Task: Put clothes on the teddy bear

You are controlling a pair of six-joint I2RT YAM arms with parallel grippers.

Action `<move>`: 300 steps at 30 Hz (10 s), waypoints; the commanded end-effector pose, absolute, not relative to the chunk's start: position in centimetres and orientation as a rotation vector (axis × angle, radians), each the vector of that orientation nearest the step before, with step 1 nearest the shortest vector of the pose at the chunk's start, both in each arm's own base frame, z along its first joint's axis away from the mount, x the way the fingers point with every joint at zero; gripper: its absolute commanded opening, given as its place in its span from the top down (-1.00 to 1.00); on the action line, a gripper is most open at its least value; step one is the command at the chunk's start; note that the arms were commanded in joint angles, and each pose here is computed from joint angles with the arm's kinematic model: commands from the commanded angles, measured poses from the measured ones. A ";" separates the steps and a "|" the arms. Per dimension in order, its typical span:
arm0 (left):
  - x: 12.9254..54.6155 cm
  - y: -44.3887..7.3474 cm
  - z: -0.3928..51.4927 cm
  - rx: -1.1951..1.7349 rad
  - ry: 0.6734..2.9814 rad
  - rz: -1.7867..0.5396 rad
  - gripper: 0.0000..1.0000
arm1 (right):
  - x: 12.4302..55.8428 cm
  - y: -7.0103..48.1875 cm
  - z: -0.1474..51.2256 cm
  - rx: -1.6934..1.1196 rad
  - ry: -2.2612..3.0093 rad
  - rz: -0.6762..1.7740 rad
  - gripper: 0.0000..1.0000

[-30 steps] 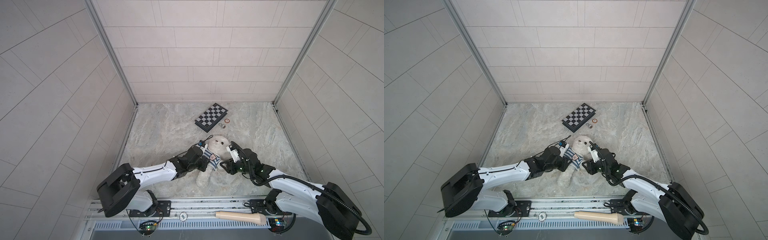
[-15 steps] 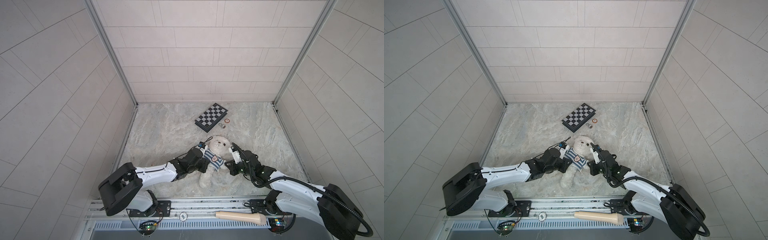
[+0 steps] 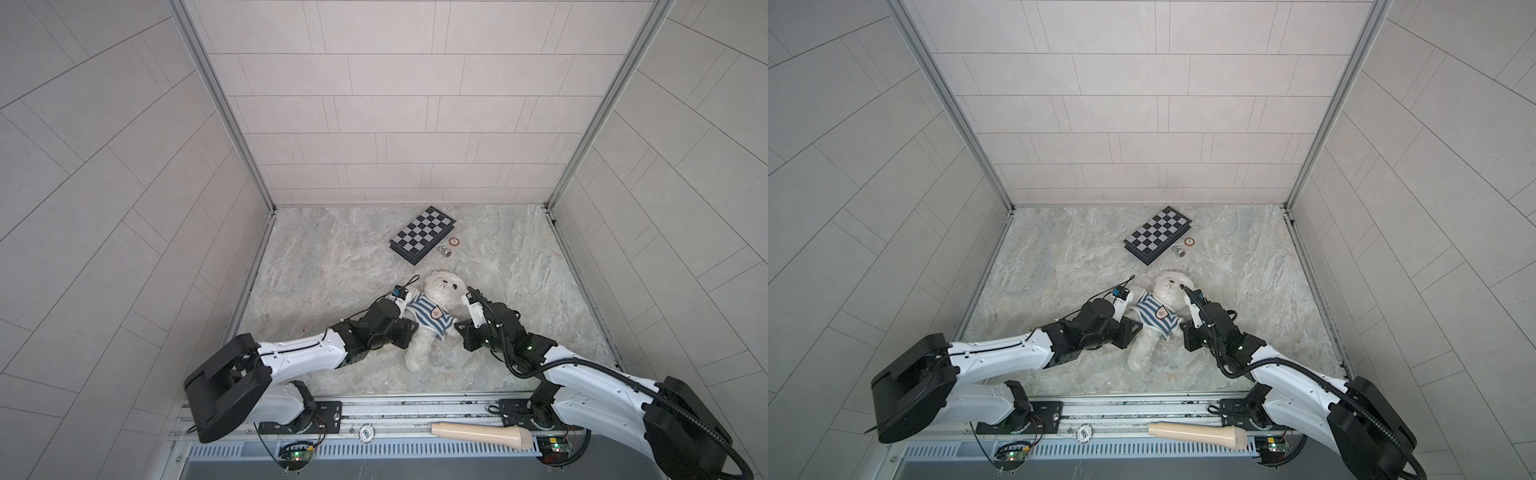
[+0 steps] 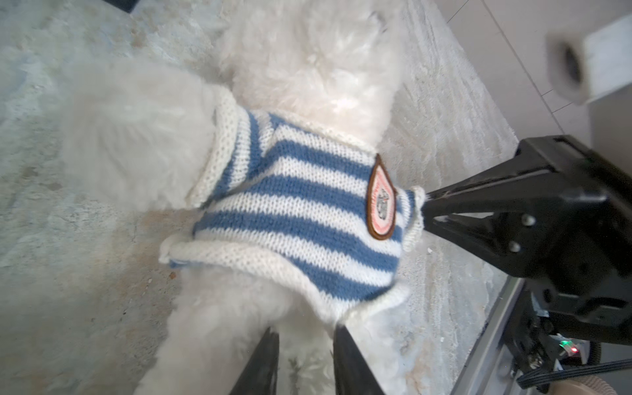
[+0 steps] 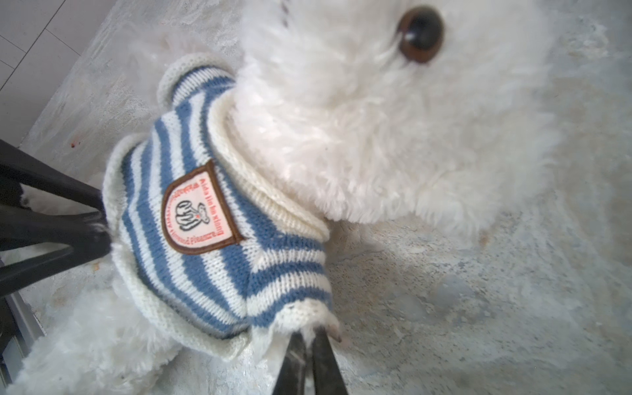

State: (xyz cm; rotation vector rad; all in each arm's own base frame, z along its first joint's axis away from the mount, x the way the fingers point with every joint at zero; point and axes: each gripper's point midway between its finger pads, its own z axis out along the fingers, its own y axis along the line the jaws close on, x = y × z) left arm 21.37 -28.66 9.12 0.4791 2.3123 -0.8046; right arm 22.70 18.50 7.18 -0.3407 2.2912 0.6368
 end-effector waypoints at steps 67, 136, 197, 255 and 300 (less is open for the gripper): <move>25.7 -26.3 9.1 0.458 2.269 -0.649 0.47 | 23.2 23.1 19.3 -0.614 1.878 0.818 1.00; 17.1 -29.8 22.4 0.765 1.684 -1.277 1.00 | 19.8 19.6 25.7 -0.546 1.628 0.787 -0.31; 17.4 -28.7 20.3 0.693 1.778 -1.263 1.00 | 24.7 18.5 19.8 -0.458 1.807 0.575 1.00; 16.0 -28.4 24.3 0.711 1.650 -1.356 1.00 | 22.9 21.1 23.8 -0.735 1.746 0.830 0.89; 24.2 -41.2 20.3 0.235 1.964 -1.070 0.51 | 28.4 11.0 26.5 0.066 1.759 0.242 1.00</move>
